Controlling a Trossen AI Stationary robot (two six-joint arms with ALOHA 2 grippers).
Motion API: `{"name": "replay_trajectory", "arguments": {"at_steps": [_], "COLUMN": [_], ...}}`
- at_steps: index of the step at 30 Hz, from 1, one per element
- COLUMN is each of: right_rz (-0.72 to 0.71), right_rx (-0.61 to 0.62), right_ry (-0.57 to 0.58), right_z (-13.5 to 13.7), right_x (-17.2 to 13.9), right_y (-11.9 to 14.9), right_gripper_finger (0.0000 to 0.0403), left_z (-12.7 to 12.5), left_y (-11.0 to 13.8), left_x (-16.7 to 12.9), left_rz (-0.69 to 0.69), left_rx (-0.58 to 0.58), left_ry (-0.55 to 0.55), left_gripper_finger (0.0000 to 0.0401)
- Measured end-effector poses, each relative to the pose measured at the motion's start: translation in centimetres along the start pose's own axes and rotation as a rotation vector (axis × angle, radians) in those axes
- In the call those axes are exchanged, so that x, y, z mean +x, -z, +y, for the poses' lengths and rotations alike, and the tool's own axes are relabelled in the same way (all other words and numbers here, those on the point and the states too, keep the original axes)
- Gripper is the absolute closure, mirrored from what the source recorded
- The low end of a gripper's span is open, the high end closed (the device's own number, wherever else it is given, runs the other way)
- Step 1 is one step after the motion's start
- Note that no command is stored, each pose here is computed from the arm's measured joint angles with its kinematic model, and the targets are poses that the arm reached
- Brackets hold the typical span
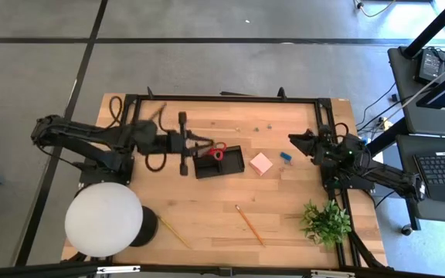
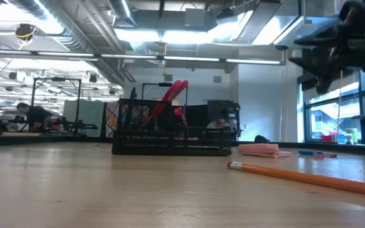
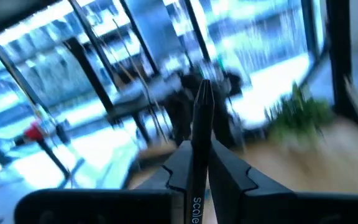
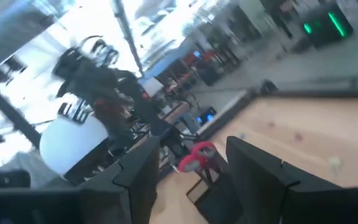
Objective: Pick and place office supplies into organizer
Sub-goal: Put the black pen into the desk organizer
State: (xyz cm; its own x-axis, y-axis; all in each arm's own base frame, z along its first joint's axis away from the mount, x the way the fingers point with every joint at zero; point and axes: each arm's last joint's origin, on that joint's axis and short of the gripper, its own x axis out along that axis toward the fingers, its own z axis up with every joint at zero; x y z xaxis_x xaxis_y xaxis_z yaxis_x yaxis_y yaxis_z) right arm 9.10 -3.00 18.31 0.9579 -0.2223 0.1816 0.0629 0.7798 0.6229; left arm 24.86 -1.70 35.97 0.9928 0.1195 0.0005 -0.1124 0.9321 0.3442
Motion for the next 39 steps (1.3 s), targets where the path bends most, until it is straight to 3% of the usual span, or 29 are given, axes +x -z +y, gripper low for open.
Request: {"name": "replay_trajectory", "arguments": {"at_steps": [5, 12, 20, 26, 32, 36, 39], "right_rz": [-0.002, 0.085, 0.278, 0.354, 0.451, 0.481, 0.498], "right_rx": [-0.126, -0.179, -0.351, -0.527, -0.603, -0.482, -0.191], "right_ry": [-0.002, 0.000, -0.042, -0.136, -0.167, -0.136, -0.047], "right_z": [1.4, 4.3, 7.3, 10.2, 12.1, 12.4, 12.1], "right_x": [0.5, 3.3, 10.1, 16.3, 21.2, 23.5, 24.6], "right_y": [-1.1, -4.0, -5.2, -4.8, -3.4, -2.6, -2.2], "right_gripper_finger": [0.0228, 0.0251, 0.0252, 0.0253, 0.0253, 0.0253, 0.0253], "left_z": [1.6, 3.2, 3.9, 3.9, 3.9, 3.7, 3.6], "left_y": [-0.4, -1.1, -2.5, -2.6, -2.5, -2.6, -2.6], "left_x": [0.4, 0.3, -0.2, -0.2, -0.2, -0.2, -0.3], "left_rz": [-0.099, -0.246, -0.439, -0.446, -0.438, -0.450, -0.462], "left_rx": [-0.050, -0.116, -0.133, -0.121, -0.120, -0.111, -0.091], "left_ry": [-0.024, 0.016, 0.047, 0.050, 0.053, 0.094, 0.130], "left_gripper_finger": [0.0368, 0.0367, 0.0367, 0.0365, 0.0364, 0.0362, 0.0362]}}
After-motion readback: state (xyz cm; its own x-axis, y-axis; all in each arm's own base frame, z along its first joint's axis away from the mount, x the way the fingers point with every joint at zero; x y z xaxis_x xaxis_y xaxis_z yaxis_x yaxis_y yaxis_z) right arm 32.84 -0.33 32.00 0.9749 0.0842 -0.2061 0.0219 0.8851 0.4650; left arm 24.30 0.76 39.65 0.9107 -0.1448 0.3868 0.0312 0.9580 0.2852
